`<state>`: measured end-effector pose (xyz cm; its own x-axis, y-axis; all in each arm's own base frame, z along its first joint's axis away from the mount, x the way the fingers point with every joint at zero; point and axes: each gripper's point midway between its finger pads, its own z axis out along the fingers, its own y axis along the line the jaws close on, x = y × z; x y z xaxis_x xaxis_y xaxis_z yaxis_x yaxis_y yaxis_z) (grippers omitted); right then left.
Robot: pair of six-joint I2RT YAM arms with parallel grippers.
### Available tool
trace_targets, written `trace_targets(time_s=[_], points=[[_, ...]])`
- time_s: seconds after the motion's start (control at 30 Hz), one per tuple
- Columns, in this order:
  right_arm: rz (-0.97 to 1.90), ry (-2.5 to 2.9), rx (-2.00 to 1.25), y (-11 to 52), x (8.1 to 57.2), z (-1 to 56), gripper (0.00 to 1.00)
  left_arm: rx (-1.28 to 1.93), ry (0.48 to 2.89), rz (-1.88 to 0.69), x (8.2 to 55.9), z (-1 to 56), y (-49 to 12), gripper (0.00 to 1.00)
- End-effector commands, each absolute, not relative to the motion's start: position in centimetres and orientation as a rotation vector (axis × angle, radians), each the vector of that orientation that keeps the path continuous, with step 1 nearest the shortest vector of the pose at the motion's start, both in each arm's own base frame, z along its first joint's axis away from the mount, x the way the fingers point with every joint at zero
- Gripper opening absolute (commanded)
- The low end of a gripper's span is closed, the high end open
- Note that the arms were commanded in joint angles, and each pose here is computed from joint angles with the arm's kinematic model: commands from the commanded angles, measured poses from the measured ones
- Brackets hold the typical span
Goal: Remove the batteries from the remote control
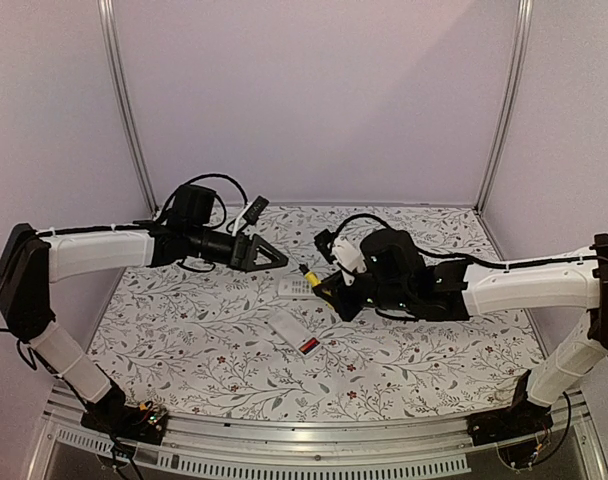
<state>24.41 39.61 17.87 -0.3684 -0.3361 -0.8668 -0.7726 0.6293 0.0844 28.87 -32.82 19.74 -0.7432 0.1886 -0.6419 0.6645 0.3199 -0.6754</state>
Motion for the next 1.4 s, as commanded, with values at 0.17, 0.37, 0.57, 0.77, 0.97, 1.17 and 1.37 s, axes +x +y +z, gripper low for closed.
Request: trace_targets(time_s=[0.17, 0.37, 0.57, 0.77, 0.97, 1.17, 1.37], points=[[0.614, 1.884, -0.943, 41.8, 24.1, 18.6, 0.00, 0.779, 2.112, -1.540, 27.7, 19.7, -33.8, 0.64], [0.634, 1.869, -0.964, 42.5, 23.6, 18.8, 0.00, 0.764, 2.120, -1.547, 27.9, 19.5, -33.8, 0.48], [0.617, 1.874, -0.978, 42.6, 23.4, 18.2, 0.00, 0.762, 2.115, -1.561, 27.9, 19.6, -33.8, 0.33], [0.609, 1.869, -0.975, 42.6, 23.6, 18.2, 0.00, 0.763, 2.115, -1.574, 27.9, 19.5, -33.8, 0.16], [0.594, 1.875, -0.970, 42.6, 23.7, 17.9, 0.00, 0.764, 2.115, -1.583, 27.7, 19.6, -33.9, 0.03], [0.569, 1.884, -0.868, 41.7, 24.7, 18.2, 0.08, 0.759, 2.110, -1.596, 27.7, 19.8, -33.8, 0.00], [0.705, 1.827, -0.695, 40.8, 24.8, 21.0, 0.65, 0.712, 2.040, -1.570, 28.3, 22.1, -33.1, 0.00]])
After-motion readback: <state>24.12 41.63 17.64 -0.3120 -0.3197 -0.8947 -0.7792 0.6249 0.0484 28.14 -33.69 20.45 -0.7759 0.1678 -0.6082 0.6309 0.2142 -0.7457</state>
